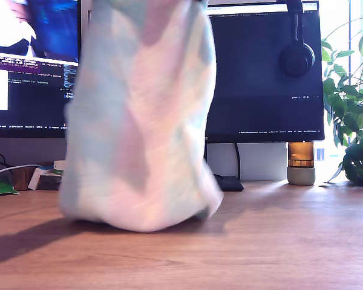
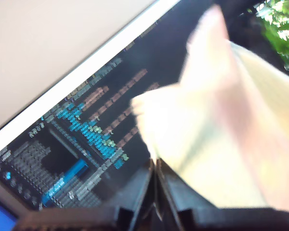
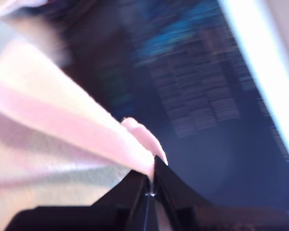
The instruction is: Fold the tea towel to a neat square and place it to the right
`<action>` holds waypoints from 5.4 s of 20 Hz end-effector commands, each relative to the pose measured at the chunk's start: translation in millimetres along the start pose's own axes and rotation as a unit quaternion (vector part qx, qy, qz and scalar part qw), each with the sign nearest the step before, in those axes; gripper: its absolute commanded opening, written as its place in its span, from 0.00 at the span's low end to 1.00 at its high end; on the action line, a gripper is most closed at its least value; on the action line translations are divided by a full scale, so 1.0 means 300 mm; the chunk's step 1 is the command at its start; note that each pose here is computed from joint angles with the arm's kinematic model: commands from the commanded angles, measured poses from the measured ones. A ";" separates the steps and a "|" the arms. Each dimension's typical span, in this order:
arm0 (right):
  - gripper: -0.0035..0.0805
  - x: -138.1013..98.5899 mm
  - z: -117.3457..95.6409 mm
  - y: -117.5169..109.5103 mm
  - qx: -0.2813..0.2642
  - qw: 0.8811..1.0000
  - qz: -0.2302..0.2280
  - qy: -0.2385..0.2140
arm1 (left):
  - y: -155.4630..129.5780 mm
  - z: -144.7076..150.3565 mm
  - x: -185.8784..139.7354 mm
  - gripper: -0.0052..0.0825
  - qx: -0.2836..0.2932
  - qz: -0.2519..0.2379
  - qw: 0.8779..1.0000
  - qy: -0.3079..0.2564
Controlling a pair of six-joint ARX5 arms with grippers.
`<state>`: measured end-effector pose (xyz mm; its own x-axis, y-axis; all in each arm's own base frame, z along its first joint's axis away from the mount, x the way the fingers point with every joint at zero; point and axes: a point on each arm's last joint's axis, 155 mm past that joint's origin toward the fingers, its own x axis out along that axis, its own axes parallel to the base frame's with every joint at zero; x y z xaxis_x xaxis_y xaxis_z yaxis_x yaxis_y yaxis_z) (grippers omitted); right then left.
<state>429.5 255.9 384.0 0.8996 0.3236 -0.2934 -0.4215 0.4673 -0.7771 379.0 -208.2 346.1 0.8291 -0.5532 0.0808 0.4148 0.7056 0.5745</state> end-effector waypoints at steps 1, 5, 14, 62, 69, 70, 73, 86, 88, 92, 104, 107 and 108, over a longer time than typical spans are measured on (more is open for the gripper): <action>0.03 0.104 -0.007 0.007 -0.002 1.000 -0.023 0.005 | 0.089 0.044 0.051 0.03 0.008 0.021 0.999 -0.026; 0.03 0.186 0.041 -0.094 -0.008 0.995 -0.100 -0.022 | 0.222 0.094 0.157 0.03 0.024 0.031 0.998 -0.052; 0.03 0.145 0.055 -0.200 0.009 0.995 -0.097 -0.022 | 0.169 0.030 0.194 0.03 -0.024 -0.062 0.998 -0.004; 0.03 -0.018 0.134 -0.383 0.108 0.988 -0.107 -0.025 | 0.290 0.293 0.109 0.03 -0.001 -0.047 0.995 -0.087; 0.03 -0.043 0.042 0.051 0.141 0.974 0.172 0.036 | -0.097 -0.086 -0.008 0.03 -0.148 -0.266 0.943 0.131; 0.03 -0.055 0.033 0.081 0.143 0.970 0.192 0.042 | -0.120 -0.120 -0.032 0.03 -0.160 -0.279 0.935 0.149; 0.03 -0.099 -0.029 0.163 0.146 0.956 0.240 0.089 | -0.149 -0.145 -0.086 0.03 -0.176 -0.297 0.923 0.169; 0.03 -0.150 -0.236 0.381 0.207 0.899 0.305 0.237 | -0.240 -0.180 -0.330 0.03 -0.197 -0.250 0.928 0.192; 0.03 -0.184 -0.269 0.439 0.196 0.890 0.322 0.255 | -0.276 -0.214 -0.373 0.03 -0.209 -0.249 0.923 0.204; 0.03 -0.276 -0.370 0.493 0.188 0.884 0.324 0.279 | -0.338 -0.232 -0.462 0.03 -0.227 -0.249 0.919 0.205; 0.03 -0.485 -0.421 0.741 0.192 0.877 0.357 0.259 | -0.606 -0.103 -0.608 0.03 -0.302 -0.338 0.872 0.183; 0.03 -0.439 -0.340 0.753 0.208 0.890 0.347 0.212 | -0.646 -0.077 -0.564 0.03 -0.286 -0.321 0.886 0.173; 0.03 -0.422 -0.309 0.746 0.214 0.895 0.341 0.194 | -0.670 -0.074 -0.558 0.03 -0.282 -0.319 0.887 0.177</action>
<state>228.8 236.8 189.0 0.3344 0.3559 -0.8727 -0.8187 0.5683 -0.0819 167.8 -244.3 215.9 0.3913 -0.8276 -0.4025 0.8829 0.4610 -0.0894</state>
